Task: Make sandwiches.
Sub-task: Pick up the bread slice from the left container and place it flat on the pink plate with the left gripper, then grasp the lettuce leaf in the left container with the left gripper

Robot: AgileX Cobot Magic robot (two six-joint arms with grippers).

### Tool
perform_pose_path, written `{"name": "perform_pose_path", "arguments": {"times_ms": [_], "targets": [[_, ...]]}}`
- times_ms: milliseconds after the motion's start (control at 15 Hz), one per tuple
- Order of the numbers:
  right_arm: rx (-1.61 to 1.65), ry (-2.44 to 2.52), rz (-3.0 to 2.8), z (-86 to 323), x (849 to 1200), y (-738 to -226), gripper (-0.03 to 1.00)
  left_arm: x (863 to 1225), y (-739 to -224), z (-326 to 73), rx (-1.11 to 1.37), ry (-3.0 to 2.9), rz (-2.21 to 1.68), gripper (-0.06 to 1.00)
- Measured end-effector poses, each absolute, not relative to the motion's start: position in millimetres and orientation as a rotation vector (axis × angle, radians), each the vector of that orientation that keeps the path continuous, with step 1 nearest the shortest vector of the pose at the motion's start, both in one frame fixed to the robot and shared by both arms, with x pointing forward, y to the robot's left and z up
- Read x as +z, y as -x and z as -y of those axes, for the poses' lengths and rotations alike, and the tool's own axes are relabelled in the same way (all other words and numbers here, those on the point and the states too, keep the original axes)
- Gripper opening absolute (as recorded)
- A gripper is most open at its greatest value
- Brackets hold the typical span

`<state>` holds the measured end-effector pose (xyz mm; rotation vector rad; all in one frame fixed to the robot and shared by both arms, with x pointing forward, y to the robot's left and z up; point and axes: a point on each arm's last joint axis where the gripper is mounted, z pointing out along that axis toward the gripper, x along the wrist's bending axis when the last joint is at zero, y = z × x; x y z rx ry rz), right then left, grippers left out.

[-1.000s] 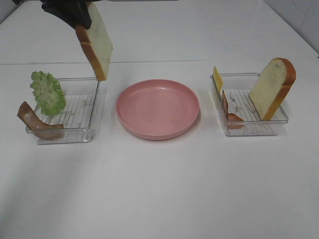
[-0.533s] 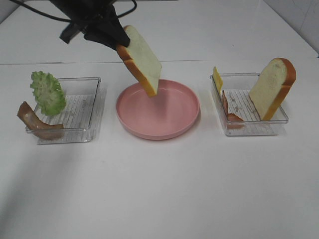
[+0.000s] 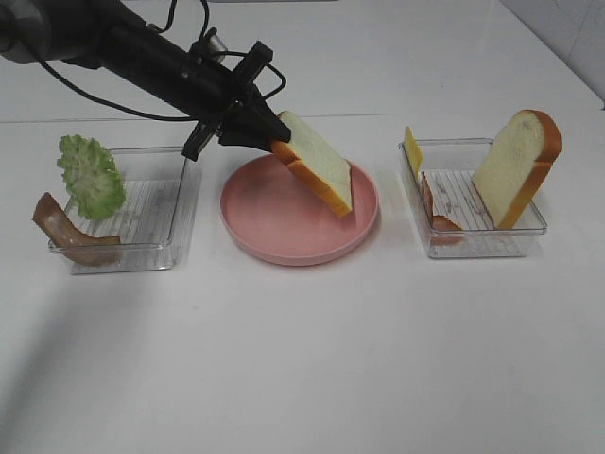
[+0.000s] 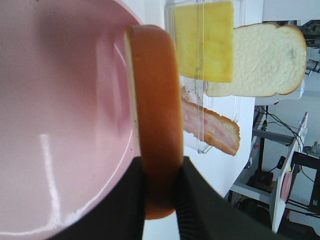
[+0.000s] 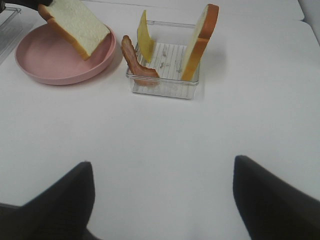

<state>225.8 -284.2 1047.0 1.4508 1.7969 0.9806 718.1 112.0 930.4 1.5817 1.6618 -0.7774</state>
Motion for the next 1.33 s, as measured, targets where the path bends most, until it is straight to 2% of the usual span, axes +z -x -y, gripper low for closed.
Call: {"name": "perform_pose_path", "arguments": {"times_ms": [400, 467, 533, 600, 667, 733, 933, 1267, 1333], "targets": [[0.981, -1.451, -1.797, 284, 1047, -226, 0.73, 920, -715, -104, -0.780, -1.627, -1.644, 0.19], [0.981, -1.451, -1.797, 284, 1047, -226, 0.73, 919, -715, -105, -0.778, -1.644, -1.644, 0.28], [0.981, -1.451, -1.797, 284, 1047, -226, 0.73, 919, -713, -105, -0.789, -1.659, -1.641, 0.48], [0.981, -1.451, -1.797, 284, 1047, -226, 0.73, 921, -713, -105, -0.794, -1.677, -1.628, 0.59], [0.981, -1.451, -1.797, 284, 1047, -226, 0.73, 925, -713, -104, -0.788, -1.703, -1.596, 0.66], [0.981, -1.451, -1.797, 284, 1047, -226, 0.73, 931, -714, -104, -0.775, -1.732, -1.562, 0.69], [0.981, -1.451, -1.797, 284, 1047, -226, 0.73, 960, -724, -108, -0.597, -1.853, -1.482, 0.70], [0.981, -1.451, -1.797, 284, 1047, -226, 0.73, 984, -728, -120, -0.403, -1.921, -1.584, 0.70], [0.981, -1.451, -1.797, 284, 1047, -226, 0.73, 998, -726, -126, -0.319, -1.951, -1.595, 0.70]]}}
